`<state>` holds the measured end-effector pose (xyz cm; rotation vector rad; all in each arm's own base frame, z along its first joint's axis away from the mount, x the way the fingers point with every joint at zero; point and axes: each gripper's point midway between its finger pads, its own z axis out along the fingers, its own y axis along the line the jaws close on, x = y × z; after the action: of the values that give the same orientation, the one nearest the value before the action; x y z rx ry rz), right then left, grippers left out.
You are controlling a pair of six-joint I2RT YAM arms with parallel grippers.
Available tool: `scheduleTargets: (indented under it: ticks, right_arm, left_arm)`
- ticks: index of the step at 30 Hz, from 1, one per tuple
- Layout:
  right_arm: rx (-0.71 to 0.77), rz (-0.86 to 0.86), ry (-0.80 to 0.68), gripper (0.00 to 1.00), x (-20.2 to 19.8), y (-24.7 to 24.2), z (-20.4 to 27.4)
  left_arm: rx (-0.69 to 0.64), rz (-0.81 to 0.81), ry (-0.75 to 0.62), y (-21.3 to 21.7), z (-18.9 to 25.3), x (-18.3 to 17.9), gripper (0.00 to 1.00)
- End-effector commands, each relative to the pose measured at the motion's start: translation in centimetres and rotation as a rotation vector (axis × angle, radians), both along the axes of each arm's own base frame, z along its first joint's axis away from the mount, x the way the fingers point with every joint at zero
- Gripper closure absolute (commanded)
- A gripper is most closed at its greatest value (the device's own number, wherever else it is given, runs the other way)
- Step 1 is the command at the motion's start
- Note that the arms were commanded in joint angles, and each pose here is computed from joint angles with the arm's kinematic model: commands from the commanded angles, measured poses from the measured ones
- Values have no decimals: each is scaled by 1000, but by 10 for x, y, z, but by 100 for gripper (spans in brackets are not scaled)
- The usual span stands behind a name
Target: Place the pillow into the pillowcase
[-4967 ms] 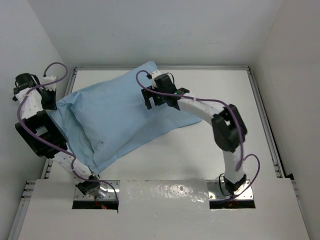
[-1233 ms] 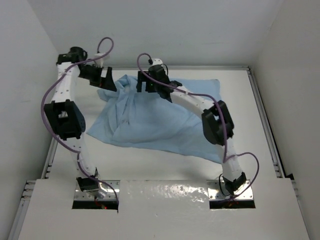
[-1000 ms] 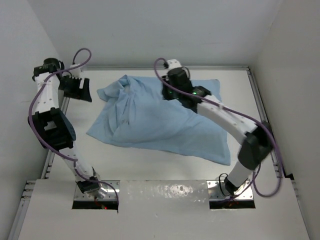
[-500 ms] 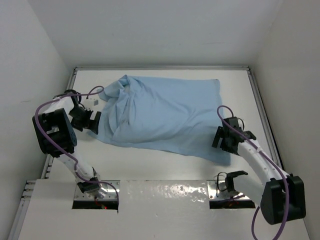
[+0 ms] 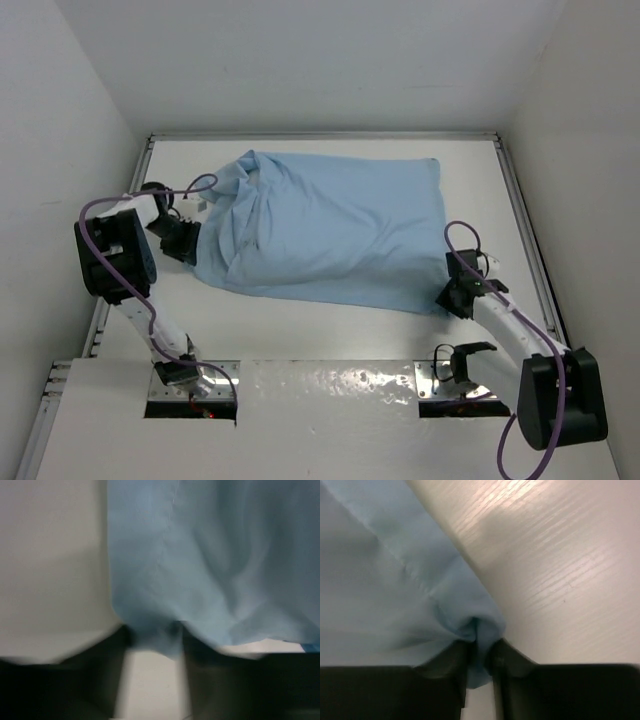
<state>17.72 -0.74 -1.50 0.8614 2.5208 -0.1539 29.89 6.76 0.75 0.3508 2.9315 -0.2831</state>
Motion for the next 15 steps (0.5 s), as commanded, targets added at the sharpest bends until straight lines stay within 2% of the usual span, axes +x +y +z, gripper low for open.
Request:
scheduleTargets:
  ticks: [1, 2, 6, 8, 9, 10, 11, 12, 14, 15]
  right_arm:
    - [51, -50, -40, 81, 1, 5, -4]
    - [62, -42, -63, 100, 5, 8, 0]
    - [64, 29, -250, 100, 40, 12, 51]
    - [31, 56, -347, 100, 60, 9, 97]
    - [17, 66, -394, 100, 67, 7, 119]
    - [-5, 90, -471, 100, 80, 6, 162]
    - [-12, 106, -510, 100, 86, 7, 184]
    - [-28, 135, -614, 100, 99, 8, 239]
    - [-59, 157, -700, 100, 104, 6, 294]
    - [-102, 170, -817, 100, 108, 2, 357]
  left_arm:
    - [-155, -43, 67, -31, -18, -9, 100]
    - [-170, -43, 54, -34, -13, -7, 100]
    - [-308, -82, -22, -55, 34, 1, 100]
    - [-361, -100, -167, -60, 83, 25, 100]
    - [-377, -84, -195, -59, 101, 27, 100]
    - [-380, -100, -310, -58, 140, 43, 100]
    - [-389, -96, -342, -57, 162, 45, 100]
    - [-373, -98, -465, -46, 208, 62, 100]
    - [-361, -28, -549, -23, 259, 66, 100]
    - [-303, -40, -706, -9, 319, 78, 100]
